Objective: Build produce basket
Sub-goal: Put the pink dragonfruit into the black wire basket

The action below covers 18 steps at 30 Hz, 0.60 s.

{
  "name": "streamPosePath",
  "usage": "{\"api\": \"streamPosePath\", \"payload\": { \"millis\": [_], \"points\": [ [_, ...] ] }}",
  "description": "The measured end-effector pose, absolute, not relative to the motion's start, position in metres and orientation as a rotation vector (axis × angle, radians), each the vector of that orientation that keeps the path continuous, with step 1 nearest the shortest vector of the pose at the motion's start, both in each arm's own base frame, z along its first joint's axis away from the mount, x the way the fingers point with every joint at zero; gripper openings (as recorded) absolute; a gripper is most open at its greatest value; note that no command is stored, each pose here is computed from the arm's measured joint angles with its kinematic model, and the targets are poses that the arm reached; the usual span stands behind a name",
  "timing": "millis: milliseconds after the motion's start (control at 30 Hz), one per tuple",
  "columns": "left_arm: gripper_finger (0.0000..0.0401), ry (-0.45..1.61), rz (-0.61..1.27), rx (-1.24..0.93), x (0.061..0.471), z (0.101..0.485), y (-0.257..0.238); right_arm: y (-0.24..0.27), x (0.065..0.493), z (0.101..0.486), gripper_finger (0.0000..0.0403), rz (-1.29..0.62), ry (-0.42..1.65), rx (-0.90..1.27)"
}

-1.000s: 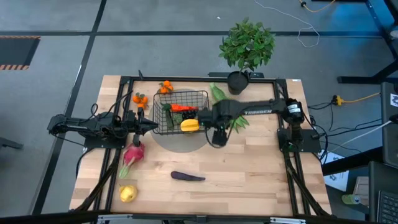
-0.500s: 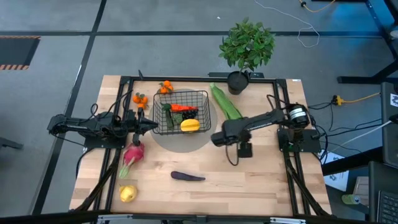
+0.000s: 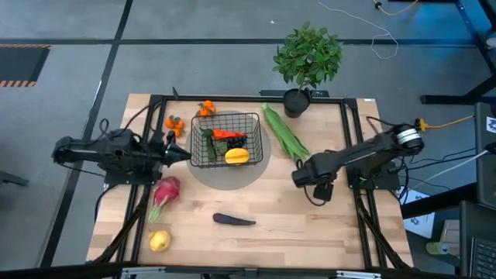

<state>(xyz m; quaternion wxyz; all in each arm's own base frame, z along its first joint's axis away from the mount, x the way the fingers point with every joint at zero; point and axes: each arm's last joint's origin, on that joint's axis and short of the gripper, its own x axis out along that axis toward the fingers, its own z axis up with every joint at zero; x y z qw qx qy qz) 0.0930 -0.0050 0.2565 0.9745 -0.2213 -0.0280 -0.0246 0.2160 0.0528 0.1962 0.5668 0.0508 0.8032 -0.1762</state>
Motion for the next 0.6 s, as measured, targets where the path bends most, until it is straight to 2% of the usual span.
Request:
{"api": "streamPosePath", "payload": {
  "millis": [167,333,500,600],
  "points": [
    [0.0029,0.158,-0.085,-0.485,0.109,0.292,-0.008,0.056,0.209,0.197,0.0222,-0.372,1.707,0.197],
    [0.0029,0.511,0.025,-0.680,0.127,0.315,-0.013,0.057,0.213,0.198,0.0222,-0.328,1.602,0.234],
    [0.0029,0.928,0.191,-0.841,0.137,0.309,-0.025,0.059,0.220,0.198,0.0222,-0.297,1.535,0.254],
    [0.0029,1.166,0.210,-0.939,0.141,0.297,-0.039,0.060,0.222,0.198,0.0222,-0.280,1.517,0.251]
  ]
}}
